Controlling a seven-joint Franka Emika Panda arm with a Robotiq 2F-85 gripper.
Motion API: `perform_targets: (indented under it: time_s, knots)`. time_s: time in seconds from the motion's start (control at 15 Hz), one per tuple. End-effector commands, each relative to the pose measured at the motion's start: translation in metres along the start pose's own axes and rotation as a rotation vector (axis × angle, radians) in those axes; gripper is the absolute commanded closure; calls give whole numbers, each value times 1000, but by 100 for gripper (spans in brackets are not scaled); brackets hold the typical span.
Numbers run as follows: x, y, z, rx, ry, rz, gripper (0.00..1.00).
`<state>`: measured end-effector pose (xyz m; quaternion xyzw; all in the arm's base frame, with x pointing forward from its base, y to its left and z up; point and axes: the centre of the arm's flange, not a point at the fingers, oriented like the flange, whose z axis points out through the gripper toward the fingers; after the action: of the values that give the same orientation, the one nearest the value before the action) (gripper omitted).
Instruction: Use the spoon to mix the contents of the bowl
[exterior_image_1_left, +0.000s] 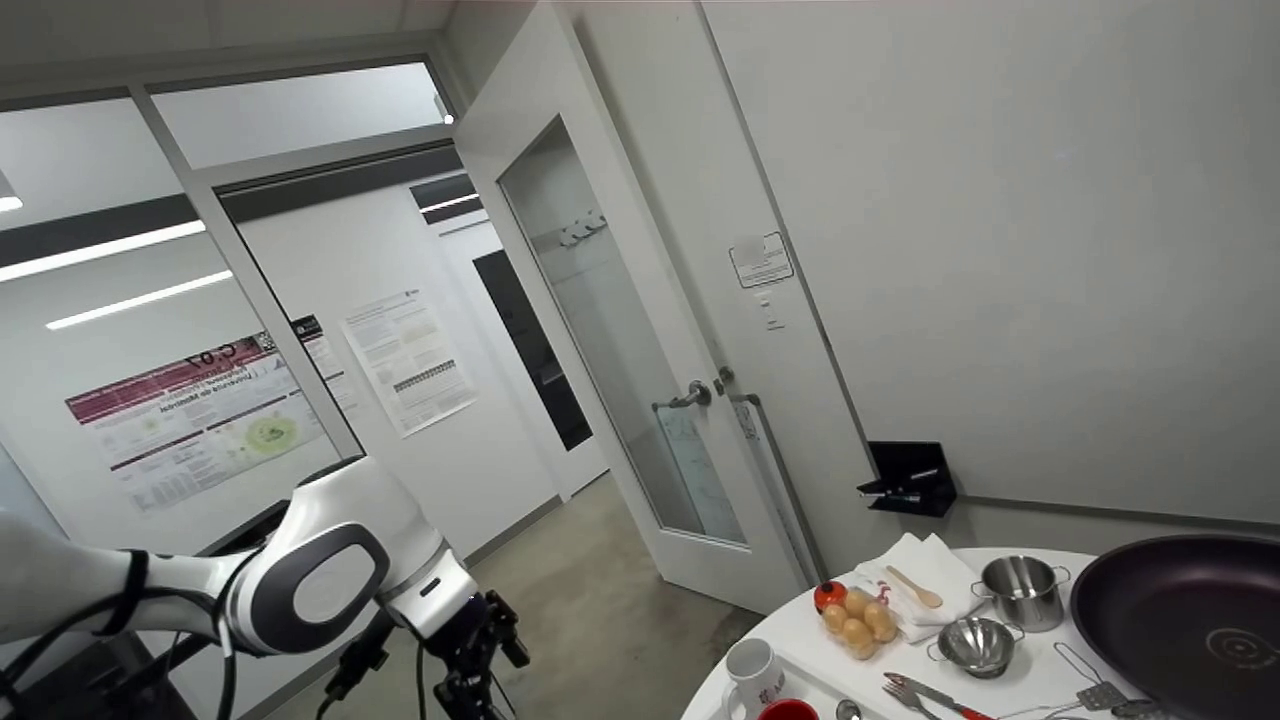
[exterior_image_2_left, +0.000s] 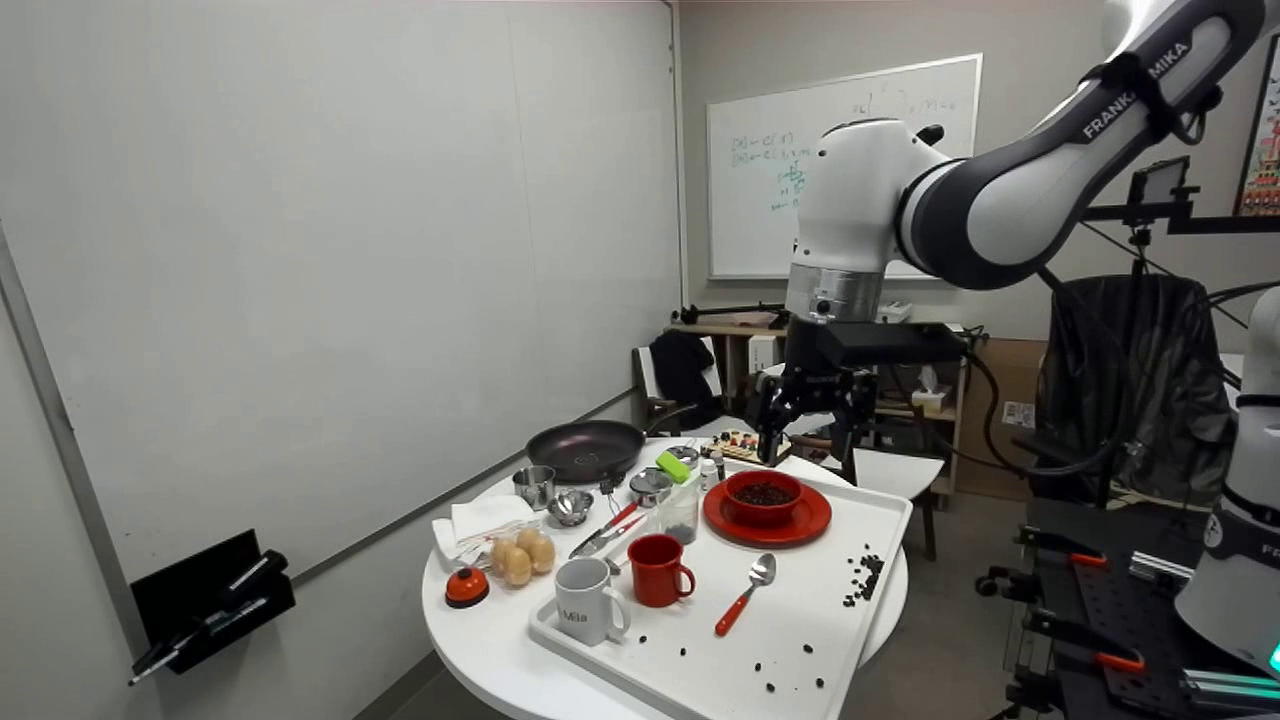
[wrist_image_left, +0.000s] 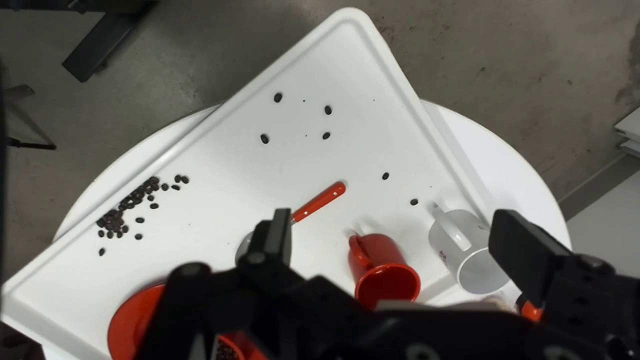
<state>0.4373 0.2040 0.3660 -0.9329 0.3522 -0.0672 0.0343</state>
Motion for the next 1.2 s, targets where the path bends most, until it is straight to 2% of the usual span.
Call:
perform_targets:
  time_s: [0.0,0.33,0.6,0.8,1.13]
  knots:
    - [16,4,26,-34,43,184,0]
    - [49,-1,89,-30,75,447,0]
    - [77,-2,148,-64,75,524,0]
    - [102,4,195,-121,35,572,0]
    - [130,-7,239,-142,-22,657,0]
